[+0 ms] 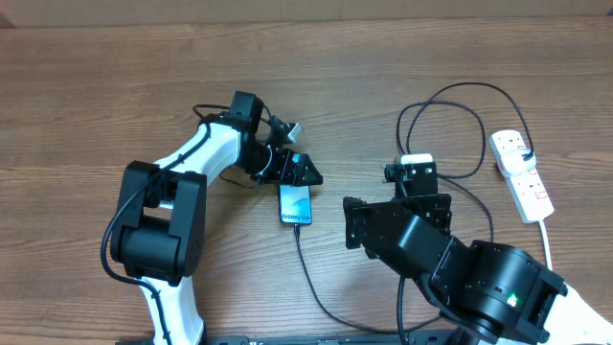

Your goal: Plug charger to phone and switch on socket

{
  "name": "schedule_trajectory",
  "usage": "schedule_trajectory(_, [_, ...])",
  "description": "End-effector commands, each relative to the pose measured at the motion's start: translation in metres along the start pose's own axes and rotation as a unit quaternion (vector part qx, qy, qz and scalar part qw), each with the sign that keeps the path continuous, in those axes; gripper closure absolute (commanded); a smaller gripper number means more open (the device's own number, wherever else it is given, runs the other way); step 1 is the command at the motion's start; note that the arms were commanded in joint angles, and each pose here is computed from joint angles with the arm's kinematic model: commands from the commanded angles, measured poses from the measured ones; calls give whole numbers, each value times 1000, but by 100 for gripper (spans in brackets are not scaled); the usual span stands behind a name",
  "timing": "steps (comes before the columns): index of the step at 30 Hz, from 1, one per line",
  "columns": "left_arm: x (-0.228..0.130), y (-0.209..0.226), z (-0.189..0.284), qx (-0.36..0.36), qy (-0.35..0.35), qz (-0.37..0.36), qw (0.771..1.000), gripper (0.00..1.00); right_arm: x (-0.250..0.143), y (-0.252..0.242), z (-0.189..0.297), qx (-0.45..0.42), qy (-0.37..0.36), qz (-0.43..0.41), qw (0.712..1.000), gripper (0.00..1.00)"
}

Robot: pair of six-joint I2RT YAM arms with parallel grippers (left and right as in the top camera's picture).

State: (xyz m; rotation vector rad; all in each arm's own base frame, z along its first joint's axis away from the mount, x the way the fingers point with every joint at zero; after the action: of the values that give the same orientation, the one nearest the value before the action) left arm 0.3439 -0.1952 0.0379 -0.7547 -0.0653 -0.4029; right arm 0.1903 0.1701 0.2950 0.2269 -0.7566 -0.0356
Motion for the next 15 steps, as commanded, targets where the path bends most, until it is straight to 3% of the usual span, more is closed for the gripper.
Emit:
schedule_trajectory(1, [-22,33,-18,55,38,33,997,10,6,0,4,3,-12,-9,1000,0])
schedule_trajectory(6, [-27,50,-15,117,41,103,987,9,6,0,4,3,-12,-9,1000,0])
schedule_trajectory(8, [-30,56,-13,140,44,133,980,0,6,0,4,3,-12,-9,1000,0])
schedule_trajectory(15, [-33,61,-11,160,39,188,968,0,6,0,4,3,-12,-9,1000,0])
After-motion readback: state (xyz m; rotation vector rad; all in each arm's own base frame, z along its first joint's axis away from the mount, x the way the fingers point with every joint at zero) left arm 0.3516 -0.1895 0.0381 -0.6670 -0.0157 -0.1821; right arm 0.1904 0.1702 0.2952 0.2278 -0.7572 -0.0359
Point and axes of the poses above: each gripper's point midway between its finger pads, its own z axis back along the fingers, its own y axis along the line the jaws close on, x = y × z, the point moved 2 cm from there along z, back along the fingers, and after that the axes turned 5 degrees about -z, right-handed, at the moved point
